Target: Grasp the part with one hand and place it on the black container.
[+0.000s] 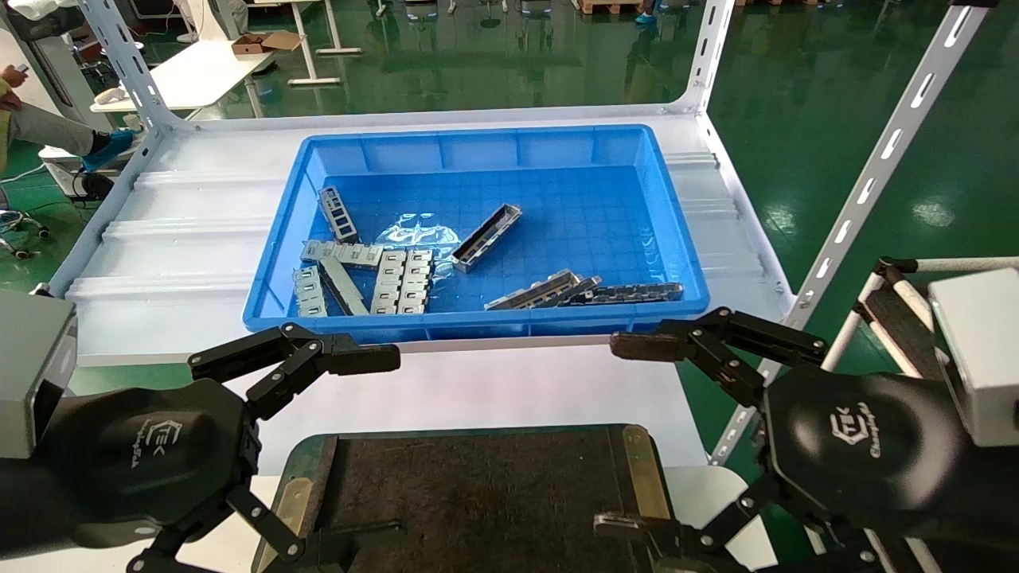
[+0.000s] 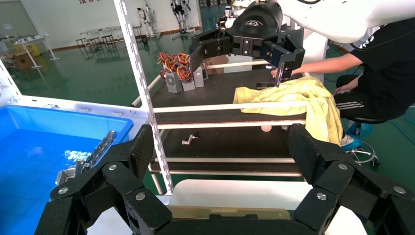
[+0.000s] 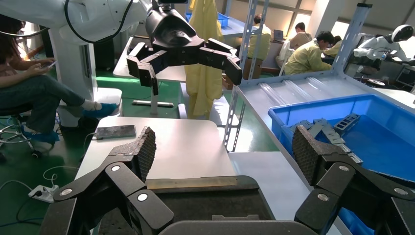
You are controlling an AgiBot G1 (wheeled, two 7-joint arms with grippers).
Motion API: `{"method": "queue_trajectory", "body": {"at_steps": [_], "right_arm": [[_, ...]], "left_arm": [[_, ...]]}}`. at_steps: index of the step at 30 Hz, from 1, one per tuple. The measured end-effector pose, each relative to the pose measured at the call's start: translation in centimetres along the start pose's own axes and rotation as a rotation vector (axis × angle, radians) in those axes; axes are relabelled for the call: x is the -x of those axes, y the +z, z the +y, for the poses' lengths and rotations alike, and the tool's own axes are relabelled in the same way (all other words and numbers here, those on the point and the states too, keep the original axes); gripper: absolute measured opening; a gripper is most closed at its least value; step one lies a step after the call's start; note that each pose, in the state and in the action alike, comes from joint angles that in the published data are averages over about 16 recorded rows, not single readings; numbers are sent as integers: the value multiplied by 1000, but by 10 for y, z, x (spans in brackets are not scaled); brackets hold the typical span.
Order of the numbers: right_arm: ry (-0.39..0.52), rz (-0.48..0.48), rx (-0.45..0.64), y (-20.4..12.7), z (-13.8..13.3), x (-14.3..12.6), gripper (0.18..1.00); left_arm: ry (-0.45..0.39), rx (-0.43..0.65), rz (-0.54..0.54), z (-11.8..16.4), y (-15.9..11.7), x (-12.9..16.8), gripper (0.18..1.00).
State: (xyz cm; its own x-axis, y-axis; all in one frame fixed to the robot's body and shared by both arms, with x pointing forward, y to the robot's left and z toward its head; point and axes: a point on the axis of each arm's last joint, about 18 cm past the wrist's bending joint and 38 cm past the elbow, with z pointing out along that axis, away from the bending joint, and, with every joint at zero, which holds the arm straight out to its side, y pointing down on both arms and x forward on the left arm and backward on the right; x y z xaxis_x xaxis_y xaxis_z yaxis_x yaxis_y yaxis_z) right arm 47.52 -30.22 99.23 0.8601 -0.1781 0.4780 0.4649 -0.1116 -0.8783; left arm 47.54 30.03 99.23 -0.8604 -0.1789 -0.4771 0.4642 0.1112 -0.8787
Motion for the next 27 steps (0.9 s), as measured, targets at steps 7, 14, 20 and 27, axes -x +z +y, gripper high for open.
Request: {"method": "queue_trajectory", "body": {"at_steps": [7, 14, 20, 27], "right_arm": [[0, 0, 0, 0, 0, 0, 1001], [0, 0, 0, 0, 0, 0, 1001], [0, 0, 0, 0, 0, 0, 1001], [0, 0, 0, 0, 0, 0, 1001]], "left_arm": [[0, 0, 0, 0, 0, 0, 1001], [-1, -5, -9, -1, 0, 2, 1001], [3, -8, -28, 0, 4, 7, 1001], [17, 5, -72, 3, 13, 23, 1001]]}}
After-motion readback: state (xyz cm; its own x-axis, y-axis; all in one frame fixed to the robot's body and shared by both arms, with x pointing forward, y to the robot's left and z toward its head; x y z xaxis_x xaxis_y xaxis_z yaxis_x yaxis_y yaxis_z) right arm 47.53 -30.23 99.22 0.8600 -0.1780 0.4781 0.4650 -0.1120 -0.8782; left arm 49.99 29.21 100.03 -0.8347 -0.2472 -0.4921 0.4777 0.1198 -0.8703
